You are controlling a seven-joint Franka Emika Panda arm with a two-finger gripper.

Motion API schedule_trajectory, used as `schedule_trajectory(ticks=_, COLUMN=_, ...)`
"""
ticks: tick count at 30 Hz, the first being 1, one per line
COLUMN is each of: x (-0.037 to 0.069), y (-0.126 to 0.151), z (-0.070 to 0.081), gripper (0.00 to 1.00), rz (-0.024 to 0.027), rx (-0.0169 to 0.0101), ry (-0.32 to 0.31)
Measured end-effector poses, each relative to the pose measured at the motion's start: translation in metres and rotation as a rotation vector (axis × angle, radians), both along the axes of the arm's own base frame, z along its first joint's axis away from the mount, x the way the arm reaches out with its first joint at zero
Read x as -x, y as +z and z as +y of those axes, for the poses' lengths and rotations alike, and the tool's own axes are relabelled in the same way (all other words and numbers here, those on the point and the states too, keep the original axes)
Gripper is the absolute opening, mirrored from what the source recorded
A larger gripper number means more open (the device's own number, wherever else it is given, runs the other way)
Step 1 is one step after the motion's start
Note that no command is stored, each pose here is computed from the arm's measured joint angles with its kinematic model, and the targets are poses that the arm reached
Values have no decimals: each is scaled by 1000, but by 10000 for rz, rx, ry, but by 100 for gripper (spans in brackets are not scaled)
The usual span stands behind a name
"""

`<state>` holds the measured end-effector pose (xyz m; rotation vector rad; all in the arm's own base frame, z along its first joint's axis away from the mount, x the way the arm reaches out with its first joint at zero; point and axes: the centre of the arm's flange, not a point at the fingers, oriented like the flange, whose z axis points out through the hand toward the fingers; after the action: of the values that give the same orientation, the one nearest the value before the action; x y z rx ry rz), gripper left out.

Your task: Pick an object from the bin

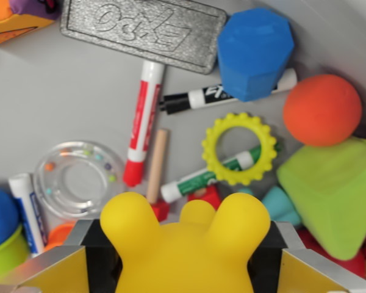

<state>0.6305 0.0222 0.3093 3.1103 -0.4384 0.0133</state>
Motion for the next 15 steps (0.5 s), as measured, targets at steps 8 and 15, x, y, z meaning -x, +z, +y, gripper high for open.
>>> schedule_trajectory(ticks=8, x=0, y=31, z=0, gripper=0, rz=27, rx=6, ry=4)
schedule_trajectory(ticks=15, x=1, y=54, z=0, gripper=0, rz=41, rx=12, ry=8)
